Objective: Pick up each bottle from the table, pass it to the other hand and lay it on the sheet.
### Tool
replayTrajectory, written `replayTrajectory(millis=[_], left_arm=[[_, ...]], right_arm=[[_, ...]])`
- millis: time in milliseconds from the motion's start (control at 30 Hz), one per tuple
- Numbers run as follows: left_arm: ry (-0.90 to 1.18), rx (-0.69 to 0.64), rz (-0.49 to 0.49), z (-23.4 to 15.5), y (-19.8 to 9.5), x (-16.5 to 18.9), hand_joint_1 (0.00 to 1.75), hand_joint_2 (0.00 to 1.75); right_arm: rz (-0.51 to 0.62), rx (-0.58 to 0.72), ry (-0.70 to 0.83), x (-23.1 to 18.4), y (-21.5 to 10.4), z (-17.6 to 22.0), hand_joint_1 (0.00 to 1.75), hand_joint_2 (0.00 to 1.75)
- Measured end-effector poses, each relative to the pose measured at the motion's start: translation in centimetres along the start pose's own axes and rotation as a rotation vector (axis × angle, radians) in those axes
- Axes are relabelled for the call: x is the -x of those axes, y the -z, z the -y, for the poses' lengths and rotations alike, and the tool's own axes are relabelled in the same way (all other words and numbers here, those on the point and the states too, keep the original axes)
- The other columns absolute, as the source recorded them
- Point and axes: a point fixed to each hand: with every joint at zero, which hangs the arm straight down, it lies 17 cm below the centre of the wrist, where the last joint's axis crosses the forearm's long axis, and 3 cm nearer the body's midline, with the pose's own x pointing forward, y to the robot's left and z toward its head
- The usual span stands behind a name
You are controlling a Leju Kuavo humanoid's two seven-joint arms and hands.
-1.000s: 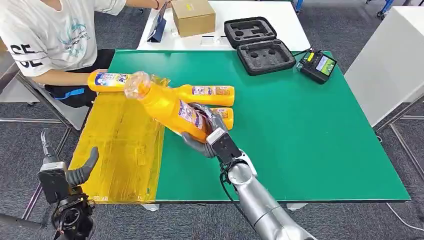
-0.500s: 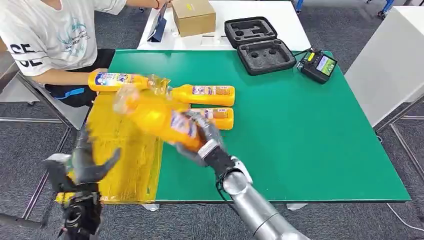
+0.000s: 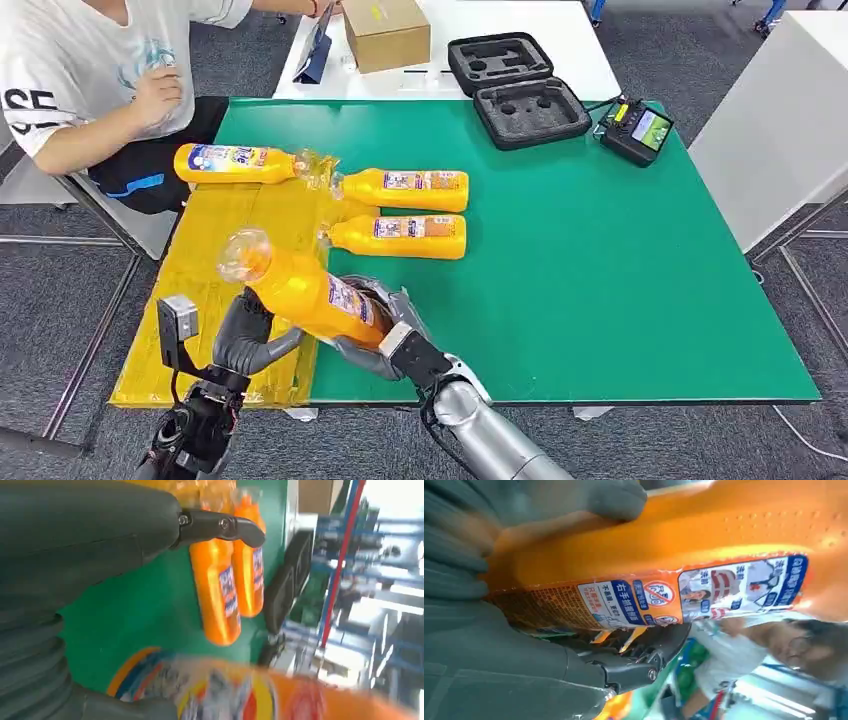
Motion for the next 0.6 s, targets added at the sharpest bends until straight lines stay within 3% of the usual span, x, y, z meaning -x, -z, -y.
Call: replayTrajectory(millis=[600], left_arm=[[0.059,0.010,-0.029,-0.1,-0.1,1.0,0.00,1.75]], right_arm=[[-0.004,0.040,0.002,0.1,-0.5,1.5,1.75,1.75]])
